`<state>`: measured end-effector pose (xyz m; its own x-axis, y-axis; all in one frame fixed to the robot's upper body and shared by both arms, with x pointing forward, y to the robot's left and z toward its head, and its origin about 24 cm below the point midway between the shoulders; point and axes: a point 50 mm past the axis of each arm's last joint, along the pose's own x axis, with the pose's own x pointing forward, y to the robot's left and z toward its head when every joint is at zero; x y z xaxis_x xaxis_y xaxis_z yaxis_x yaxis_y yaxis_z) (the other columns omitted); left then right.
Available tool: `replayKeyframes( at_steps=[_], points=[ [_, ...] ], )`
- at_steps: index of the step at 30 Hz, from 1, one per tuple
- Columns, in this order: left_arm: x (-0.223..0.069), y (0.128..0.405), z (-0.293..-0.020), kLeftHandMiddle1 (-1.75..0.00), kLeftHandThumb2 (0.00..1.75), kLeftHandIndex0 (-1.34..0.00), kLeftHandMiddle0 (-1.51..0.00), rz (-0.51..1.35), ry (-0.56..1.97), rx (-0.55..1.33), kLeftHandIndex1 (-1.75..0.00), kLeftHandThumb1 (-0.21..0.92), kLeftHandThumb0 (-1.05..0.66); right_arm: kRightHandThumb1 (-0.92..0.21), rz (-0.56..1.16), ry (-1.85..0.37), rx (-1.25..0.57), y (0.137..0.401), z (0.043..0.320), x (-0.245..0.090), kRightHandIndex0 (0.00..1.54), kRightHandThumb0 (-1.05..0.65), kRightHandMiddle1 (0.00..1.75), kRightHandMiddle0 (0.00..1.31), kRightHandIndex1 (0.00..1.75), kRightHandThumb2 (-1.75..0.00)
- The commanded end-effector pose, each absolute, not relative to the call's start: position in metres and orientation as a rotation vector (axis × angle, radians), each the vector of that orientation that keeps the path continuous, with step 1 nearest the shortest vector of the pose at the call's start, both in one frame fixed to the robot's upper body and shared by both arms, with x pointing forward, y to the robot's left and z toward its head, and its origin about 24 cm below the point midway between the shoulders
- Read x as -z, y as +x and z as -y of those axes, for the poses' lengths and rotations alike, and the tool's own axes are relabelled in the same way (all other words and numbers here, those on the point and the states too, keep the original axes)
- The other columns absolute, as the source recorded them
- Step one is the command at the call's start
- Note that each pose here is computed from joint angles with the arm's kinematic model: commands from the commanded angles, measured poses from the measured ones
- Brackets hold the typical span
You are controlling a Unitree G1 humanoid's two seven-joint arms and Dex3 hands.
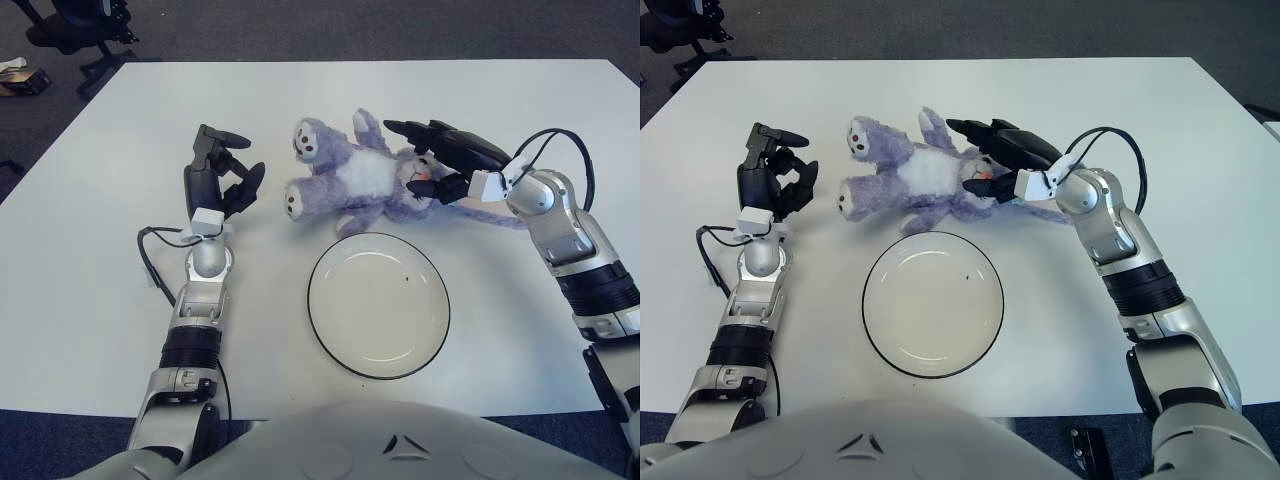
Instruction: Put the doll into the plate.
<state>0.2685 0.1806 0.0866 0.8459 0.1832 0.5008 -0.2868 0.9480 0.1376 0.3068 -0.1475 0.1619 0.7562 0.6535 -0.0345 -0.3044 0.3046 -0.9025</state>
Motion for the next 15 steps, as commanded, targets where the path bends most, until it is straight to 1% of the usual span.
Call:
replayKeyframes(
  at_steps=[1,5,6,7,9,10,11,12,13,14,15],
  points=[
    [-0.0520,0.2513,-0.1817,-1.75,0.31,-0.42,-0.85,0.370,0.208,-0.259,-1.52,0.92,-0.36,-0.92,0.349,-1.097,-0.651,0.3054,0.1492,-0.1559,0.00,-1.05,0.01,0.05,0.00,-0.84],
    [-0.0531,0.2509,-0.1805,-1.75,0.32,-0.41,-0.79,0.383,0.228,-0.240,-1.53,0.92,-0.35,-0.92,0.347,-1.099,-0.647,0.3065,0.1496,-0.1548,0.00,-1.05,0.01,0.05,0.00,-0.84],
    [-0.0536,0.2507,-0.1802,-1.70,0.32,-0.40,-0.70,0.389,0.240,-0.227,-1.52,0.92,-0.28,-0.92,0.346,-1.099,-0.647,0.3068,0.1498,-0.1544,0.00,-1.05,0.01,0.05,0.00,-0.84],
    [-0.0540,0.2505,-0.1797,-1.63,0.33,-0.38,-0.58,0.395,0.248,-0.210,-1.51,0.92,-0.18,-0.92,0.346,-1.099,-0.646,0.3071,0.1500,-0.1542,0.01,-1.05,0.01,0.05,0.00,-0.84],
    [-0.0548,0.2501,-0.1784,-1.55,0.34,-0.36,-0.44,0.407,0.236,-0.162,-1.50,0.92,-0.08,-0.92,0.345,-1.099,-0.645,0.3077,0.1502,-0.1539,0.01,-1.05,0.01,0.05,0.00,-0.84],
    [-0.0552,0.2498,-0.1778,-1.53,0.33,-0.31,-0.44,0.414,0.224,-0.136,-1.39,0.92,0.01,-0.92,0.345,-1.099,-0.645,0.3079,0.1502,-0.1537,0.01,-1.05,0.01,0.05,0.00,-0.84],
    [-0.0556,0.2494,-0.1774,-1.51,0.31,-0.26,-0.45,0.423,0.222,-0.109,-1.18,0.92,0.13,-0.92,0.345,-1.099,-0.645,0.3082,0.1502,-0.1534,0.01,-1.05,0.01,0.05,0.00,-0.84],
    [-0.0560,0.2491,-0.1772,-1.11,0.24,-0.21,-0.46,0.429,0.221,-0.092,-0.96,0.90,-0.05,-0.92,0.345,-1.099,-0.645,0.3082,0.1503,-0.1533,0.01,-1.05,0.01,0.05,0.00,-0.85],
    [-0.0561,0.2489,-0.1773,-0.92,0.20,-0.21,-0.49,0.433,0.222,-0.084,-0.85,0.90,-0.12,-0.92,0.346,-1.099,-0.645,0.3082,0.1503,-0.1533,0.01,-1.05,0.01,0.05,0.00,-0.85],
    [-0.0561,0.2488,-0.1774,-0.61,0.13,-0.21,-0.56,0.435,0.222,-0.079,-0.68,0.90,-0.21,-0.92,0.346,-1.099,-0.645,0.3082,0.1504,-0.1533,0.01,-1.05,0.01,0.05,0.00,-0.85],
    [-0.0567,0.2484,-0.1776,-0.50,0.11,-0.21,-0.58,0.448,0.252,-0.063,-0.61,0.90,-0.26,-0.92,0.346,-1.099,-0.644,0.3084,0.1506,-0.1530,0.01,-1.05,0.01,0.05,0.00,-0.85]
  ],
)
